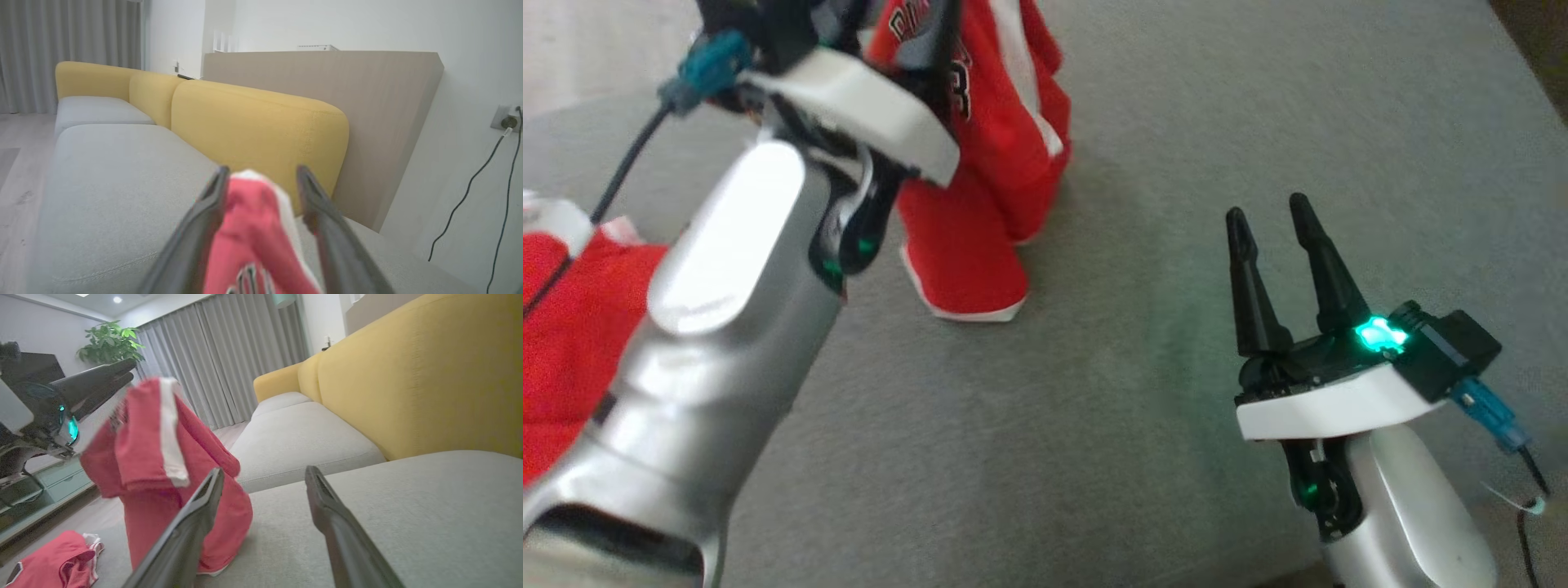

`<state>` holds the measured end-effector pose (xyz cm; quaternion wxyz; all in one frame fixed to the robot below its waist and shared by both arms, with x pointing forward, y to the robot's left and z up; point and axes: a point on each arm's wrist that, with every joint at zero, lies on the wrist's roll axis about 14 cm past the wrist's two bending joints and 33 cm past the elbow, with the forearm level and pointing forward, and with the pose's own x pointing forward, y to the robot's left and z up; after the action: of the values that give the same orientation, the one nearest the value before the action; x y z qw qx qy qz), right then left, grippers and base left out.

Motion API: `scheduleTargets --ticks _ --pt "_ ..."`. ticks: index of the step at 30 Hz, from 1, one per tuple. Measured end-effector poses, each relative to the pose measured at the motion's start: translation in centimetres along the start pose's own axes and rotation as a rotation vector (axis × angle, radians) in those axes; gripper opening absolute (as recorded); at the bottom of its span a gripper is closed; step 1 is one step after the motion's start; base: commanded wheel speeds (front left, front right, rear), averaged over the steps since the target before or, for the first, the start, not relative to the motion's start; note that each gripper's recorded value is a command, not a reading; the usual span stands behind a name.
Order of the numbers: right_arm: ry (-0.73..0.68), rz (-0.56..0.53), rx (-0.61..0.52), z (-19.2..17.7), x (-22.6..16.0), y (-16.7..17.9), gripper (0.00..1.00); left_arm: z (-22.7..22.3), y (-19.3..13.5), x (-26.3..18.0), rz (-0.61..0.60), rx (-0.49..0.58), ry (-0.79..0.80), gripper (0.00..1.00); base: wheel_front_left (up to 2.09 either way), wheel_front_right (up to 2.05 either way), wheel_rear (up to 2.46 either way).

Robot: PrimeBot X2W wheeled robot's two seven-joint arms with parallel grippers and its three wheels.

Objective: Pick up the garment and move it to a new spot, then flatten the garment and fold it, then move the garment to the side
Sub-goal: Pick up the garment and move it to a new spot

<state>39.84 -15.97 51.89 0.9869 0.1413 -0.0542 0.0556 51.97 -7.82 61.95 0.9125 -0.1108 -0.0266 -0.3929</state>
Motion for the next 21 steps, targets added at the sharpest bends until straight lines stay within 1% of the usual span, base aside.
scheduleTargets --ticks 3,6,8,10,16,18,21 --pt "0.01 -0.037 -0.005 -0.2 -0.4 -1.2 1.0 -0.6 -0.5 2.2 -0.036 0.001 -0.011 1.0 0.0 0.0 0.0" --pt "0.024 -0.068 -0.013 -0.6 -0.7 -2.2 1.0 -1.0 -0.4 3.5 -0.046 -0.014 -0.032 1.0 0.0 0.0 0.0" --pt "0.024 -0.078 -0.014 -0.6 -0.6 -2.6 1.0 -1.3 0.4 3.3 -0.031 -0.007 -0.034 1.0 0.0 0.0 0.0" --pt "0.026 -0.071 -0.011 -0.8 -0.3 -2.4 1.0 -1.1 2.0 2.7 0.007 0.014 -0.046 1.0 0.0 0.0 0.0" --pt "0.029 -0.019 -0.022 -1.2 0.7 -1.0 1.0 1.4 7.0 -1.5 0.141 0.1 -0.123 1.0 0.0 0.0 0.0" --pt "0.035 -0.002 -0.029 -1.5 0.9 -0.4 1.0 1.0 8.2 -3.7 0.184 0.137 -0.117 1.0 0.0 0.0 0.0" --pt "0.047 0.027 -0.034 -2.0 1.1 0.5 1.0 -0.9 9.7 -7.9 0.271 0.144 -0.079 1.0 0.0 0.0 0.0"
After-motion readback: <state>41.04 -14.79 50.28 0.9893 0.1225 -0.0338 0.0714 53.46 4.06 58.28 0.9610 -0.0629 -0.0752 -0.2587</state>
